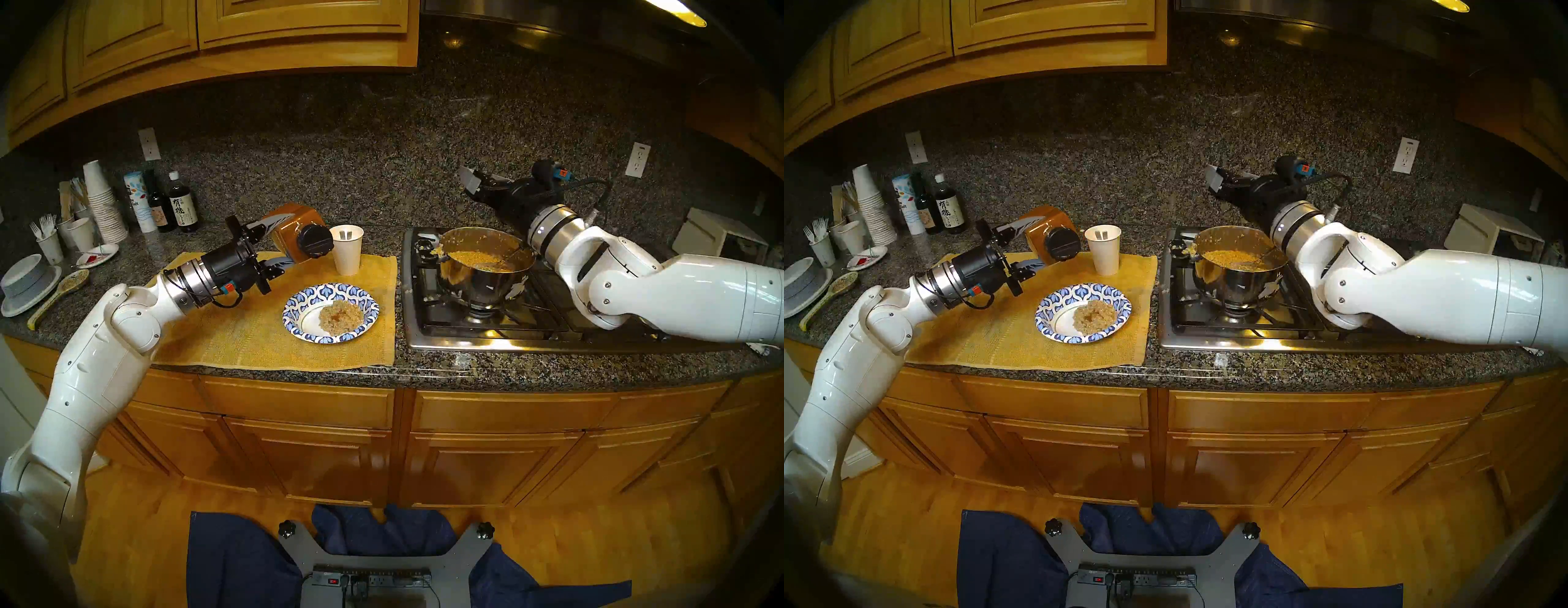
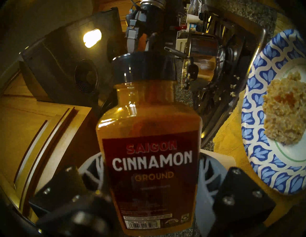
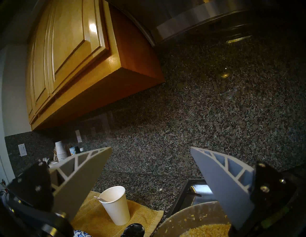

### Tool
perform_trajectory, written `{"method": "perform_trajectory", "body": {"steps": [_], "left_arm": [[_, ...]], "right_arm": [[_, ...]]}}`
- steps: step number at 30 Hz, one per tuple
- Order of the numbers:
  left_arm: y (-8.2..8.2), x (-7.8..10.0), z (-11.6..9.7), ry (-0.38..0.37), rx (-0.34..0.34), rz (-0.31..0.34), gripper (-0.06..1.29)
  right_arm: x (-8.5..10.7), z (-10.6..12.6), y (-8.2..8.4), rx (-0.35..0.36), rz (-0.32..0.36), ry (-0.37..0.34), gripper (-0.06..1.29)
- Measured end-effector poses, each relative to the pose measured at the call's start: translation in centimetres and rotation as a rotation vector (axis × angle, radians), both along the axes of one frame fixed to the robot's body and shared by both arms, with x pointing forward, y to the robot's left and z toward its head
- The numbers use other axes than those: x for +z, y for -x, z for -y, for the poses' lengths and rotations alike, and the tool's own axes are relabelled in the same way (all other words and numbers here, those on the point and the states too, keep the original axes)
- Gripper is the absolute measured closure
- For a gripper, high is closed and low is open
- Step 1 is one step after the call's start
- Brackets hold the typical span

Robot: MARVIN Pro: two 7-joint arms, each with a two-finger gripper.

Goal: Scoop oatmeal into bowl, add cinnamon, and put a spoon inside bowl

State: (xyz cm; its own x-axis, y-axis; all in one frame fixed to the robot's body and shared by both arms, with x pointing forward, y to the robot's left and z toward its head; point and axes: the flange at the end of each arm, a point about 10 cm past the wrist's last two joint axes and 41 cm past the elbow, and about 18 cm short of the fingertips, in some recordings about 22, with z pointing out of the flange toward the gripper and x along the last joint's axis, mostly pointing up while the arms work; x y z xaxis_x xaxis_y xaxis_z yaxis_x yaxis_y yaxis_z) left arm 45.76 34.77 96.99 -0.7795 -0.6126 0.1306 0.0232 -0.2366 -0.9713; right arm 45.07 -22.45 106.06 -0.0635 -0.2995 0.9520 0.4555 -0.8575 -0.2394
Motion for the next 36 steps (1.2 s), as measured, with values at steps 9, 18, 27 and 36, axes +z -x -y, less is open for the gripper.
{"method": "perform_trajectory", "body": {"steps": [9,18,27,36], "left_arm": [[0.15,0.7,-0.36,0.14,0.022,-0.032,0.55],[0.31,0.64,-0.51,0.288,0.048,-0.1,0.55],[0.38,0.74,-0.81,0.424,0.077,-0.175,0.55],[0.45,1.15,-1.01,0.58,0.099,-0.276,0.55]], "right_arm": [[-0.11,0.04,0.01,-0.001,-0.002,0.001,0.0],[-0.19,0.06,0.01,-0.001,-0.004,0.002,0.0],[-0.22,0.08,0.01,-0.001,-0.005,0.003,0.0],[-0.23,0.08,0.01,-0.001,-0.005,0.003,0.0]]}}
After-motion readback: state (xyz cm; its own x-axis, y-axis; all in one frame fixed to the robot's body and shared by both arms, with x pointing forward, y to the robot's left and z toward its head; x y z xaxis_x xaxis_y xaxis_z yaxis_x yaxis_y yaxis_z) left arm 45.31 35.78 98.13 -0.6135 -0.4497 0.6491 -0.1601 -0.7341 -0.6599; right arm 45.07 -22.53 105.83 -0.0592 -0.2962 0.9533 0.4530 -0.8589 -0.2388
